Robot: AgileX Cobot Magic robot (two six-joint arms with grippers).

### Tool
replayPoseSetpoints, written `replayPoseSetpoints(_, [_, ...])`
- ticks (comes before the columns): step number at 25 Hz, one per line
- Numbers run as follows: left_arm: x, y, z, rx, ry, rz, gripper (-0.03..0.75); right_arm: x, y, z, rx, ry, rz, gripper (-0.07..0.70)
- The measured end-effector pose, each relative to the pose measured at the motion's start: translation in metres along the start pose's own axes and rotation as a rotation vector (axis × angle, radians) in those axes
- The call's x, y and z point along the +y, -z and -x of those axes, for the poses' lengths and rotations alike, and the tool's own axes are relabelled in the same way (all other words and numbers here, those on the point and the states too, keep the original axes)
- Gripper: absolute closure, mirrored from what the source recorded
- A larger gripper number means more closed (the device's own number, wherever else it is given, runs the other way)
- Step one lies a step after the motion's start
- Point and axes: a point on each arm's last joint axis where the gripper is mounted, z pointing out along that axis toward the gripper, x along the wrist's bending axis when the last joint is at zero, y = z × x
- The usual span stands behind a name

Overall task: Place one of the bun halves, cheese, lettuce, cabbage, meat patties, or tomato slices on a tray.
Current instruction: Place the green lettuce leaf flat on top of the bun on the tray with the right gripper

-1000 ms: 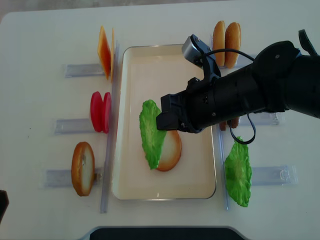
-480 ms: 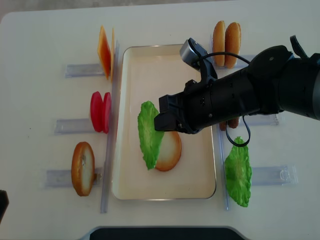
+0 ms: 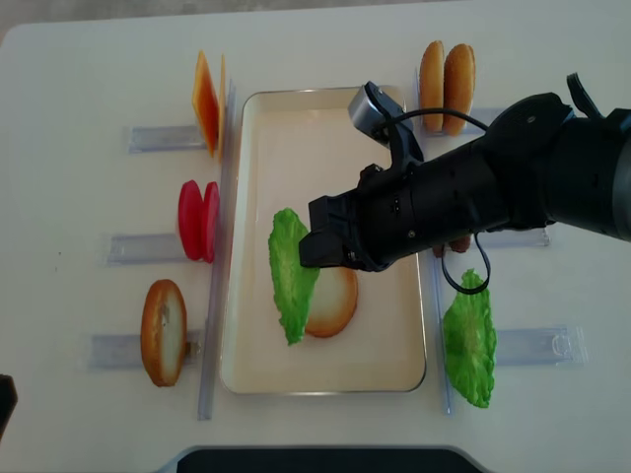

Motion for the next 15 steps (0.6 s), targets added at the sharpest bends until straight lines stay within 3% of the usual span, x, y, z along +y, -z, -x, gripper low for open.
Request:
replayPoseSetpoints(6, [0.0,0.0,0.0,0.0,0.0,0.0,0.715,-0.003,-0.01,0.011,-0.009,-0.026,-0.038,0.578])
replayPoseSetpoints(11, [0.0,0.0,0.0,0.0,0.0,0.0,0.715,-0.002,-0.01,0.011,-0.009,-0.007,-0.037,0.578])
replayPoseSetpoints(15, [0.0,0.0,0.0,0.0,0.0,0.0,0.715,0.003,-0.004,0.016,-0.005,-0.022,-0.024,0.578])
